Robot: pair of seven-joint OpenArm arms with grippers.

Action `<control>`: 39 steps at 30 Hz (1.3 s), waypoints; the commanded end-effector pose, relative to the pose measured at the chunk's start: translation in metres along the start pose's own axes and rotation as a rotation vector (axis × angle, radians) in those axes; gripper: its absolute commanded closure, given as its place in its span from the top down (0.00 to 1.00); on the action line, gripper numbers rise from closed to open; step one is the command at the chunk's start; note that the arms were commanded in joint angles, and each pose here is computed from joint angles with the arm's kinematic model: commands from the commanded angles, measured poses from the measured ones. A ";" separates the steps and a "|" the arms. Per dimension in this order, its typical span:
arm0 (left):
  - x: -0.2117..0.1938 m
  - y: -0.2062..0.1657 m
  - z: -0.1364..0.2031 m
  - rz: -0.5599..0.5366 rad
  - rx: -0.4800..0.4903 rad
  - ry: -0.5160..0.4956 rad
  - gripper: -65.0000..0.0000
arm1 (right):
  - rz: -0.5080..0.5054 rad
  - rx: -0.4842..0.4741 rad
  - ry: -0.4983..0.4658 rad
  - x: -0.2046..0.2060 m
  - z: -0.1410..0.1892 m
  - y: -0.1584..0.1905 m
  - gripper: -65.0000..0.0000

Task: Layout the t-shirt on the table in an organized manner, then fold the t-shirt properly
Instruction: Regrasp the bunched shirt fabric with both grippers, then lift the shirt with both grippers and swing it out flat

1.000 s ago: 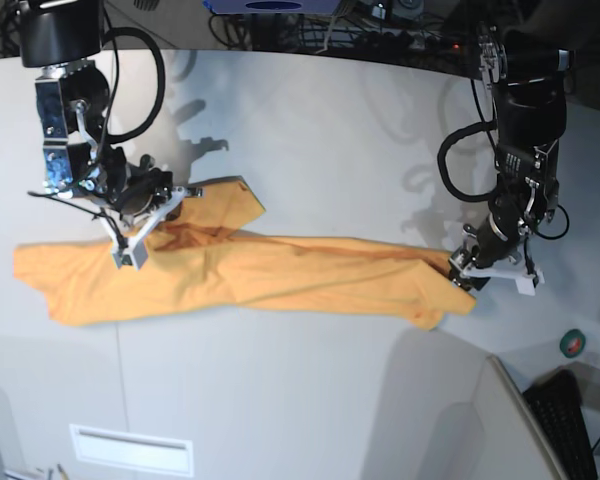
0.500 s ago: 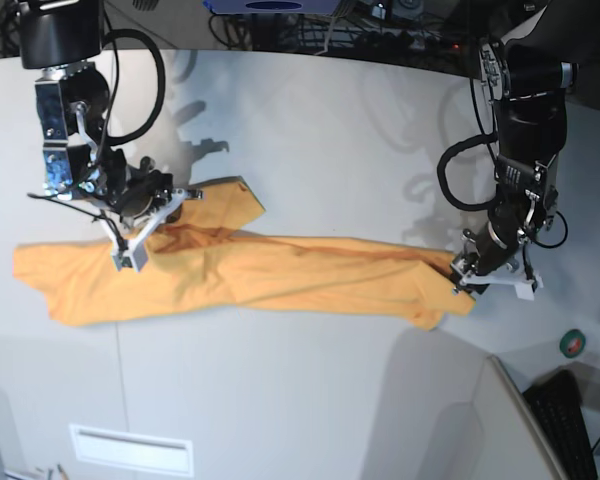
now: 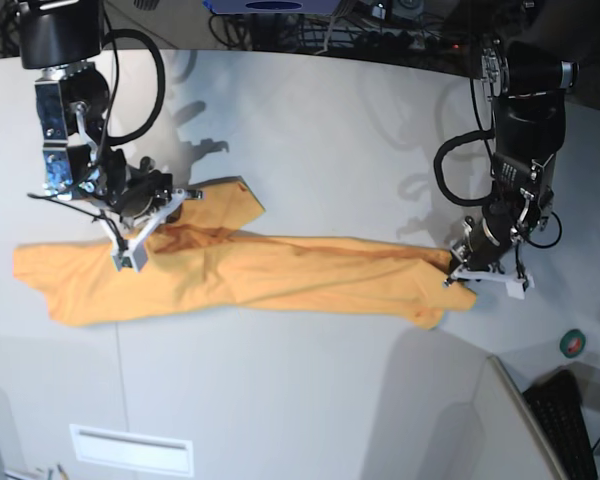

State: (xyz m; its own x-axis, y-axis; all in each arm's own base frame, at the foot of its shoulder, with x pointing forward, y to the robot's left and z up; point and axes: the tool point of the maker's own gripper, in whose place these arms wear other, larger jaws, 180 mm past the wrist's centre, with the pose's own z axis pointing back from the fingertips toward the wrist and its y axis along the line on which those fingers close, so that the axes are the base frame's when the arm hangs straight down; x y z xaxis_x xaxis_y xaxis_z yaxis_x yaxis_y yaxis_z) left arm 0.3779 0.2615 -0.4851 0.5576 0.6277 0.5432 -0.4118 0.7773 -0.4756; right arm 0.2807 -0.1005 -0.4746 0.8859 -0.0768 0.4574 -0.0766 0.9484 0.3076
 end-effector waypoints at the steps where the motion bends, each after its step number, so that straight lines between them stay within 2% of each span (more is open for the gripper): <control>1: 0.024 -0.011 0.002 -0.020 -0.029 -0.050 0.00 | 0.013 0.005 -0.043 0.016 0.004 0.000 0.00; 10: 0.047 -0.044 0.034 -0.133 -0.123 -0.056 0.00 | 0.058 -0.004 -0.090 0.024 0.022 0.000 0.00; 16: 0.078 -0.054 0.064 -0.109 -0.157 -0.068 0.00 | 0.129 -0.003 -0.145 0.035 0.052 0.009 0.00; 21: 0.100 -0.070 0.086 -0.150 -0.190 -0.101 0.00 | 0.105 -0.080 -0.197 0.055 0.093 -0.017 0.00; 29: 0.098 -0.099 0.097 -0.176 -0.248 -0.103 0.00 | 0.096 -0.176 -0.224 0.073 0.135 -0.045 0.00; 36: 0.095 -0.120 0.096 -0.172 -0.288 -0.114 0.00 | 0.137 -0.229 -0.236 0.082 0.147 -0.063 0.00; 39: 0.114 -0.147 0.097 -0.171 -0.338 -0.153 0.00 | 0.165 -0.249 -0.303 0.119 0.159 -0.067 0.00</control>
State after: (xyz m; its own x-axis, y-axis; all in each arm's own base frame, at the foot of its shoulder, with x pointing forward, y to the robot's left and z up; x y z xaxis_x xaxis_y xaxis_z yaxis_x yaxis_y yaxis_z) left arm 0.4151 0.2210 -0.3179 0.5442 0.5093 0.6666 -0.1006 0.8285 -0.5509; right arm 0.3059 -0.2117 -0.3259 0.7440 0.0195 0.6679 -0.0702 0.9963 0.0492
